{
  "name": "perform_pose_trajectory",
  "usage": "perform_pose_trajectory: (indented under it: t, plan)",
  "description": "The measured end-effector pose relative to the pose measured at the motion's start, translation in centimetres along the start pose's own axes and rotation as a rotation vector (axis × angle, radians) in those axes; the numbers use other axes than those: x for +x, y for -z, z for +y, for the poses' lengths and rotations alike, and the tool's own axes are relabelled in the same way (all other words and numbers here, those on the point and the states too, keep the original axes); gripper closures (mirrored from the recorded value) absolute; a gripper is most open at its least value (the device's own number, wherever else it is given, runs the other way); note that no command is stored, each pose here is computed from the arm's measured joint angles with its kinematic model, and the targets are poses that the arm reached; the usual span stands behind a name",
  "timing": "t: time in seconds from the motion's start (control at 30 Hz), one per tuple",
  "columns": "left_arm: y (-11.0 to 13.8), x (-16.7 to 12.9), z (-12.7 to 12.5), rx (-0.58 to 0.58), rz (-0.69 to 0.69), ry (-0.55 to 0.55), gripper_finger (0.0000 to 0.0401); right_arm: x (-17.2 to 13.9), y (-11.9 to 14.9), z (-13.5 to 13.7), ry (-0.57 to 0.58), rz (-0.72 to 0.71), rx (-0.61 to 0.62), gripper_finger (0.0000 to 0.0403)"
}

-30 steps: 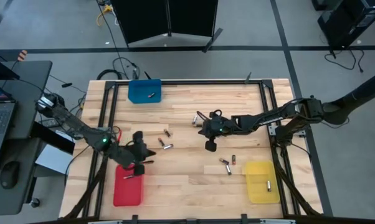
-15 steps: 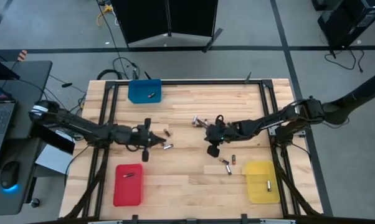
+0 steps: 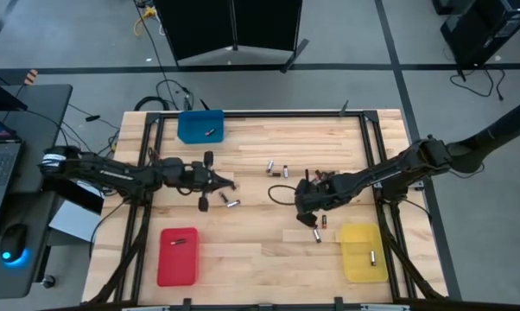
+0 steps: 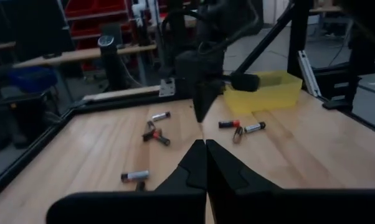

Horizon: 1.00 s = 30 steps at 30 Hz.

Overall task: Sort batteries
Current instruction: Put the silver battery into the yellow bin

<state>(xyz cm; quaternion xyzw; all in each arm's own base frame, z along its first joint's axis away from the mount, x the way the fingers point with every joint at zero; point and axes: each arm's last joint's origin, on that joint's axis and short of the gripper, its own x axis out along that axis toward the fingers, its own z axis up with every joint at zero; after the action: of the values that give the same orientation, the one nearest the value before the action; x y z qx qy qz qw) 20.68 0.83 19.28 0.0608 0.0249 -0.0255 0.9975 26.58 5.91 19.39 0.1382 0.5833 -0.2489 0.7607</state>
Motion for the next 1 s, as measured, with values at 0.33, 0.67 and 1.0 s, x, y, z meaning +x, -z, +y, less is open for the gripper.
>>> perform_pose_trajectory:
  t: [0.33, 0.67, 1.0]
  plan:
    - [0.7, 1.0, 2.0, 0.009, -0.048, 0.133, 0.0398, -3.0, 1.2, -2.3, 0.266, 0.255, 0.079, 0.0382]
    - [1.6, 3.3, 3.4, -0.011, 0.002, 0.158, 0.0398, -1.9, -1.0, -5.8, 0.246, 0.374, 0.120, 0.0385]
    - [2.0, 3.6, 3.4, -0.008, 0.022, 0.174, 0.0398, 0.8, -0.8, -12.5, 0.128, 0.427, 0.335, 0.0389]
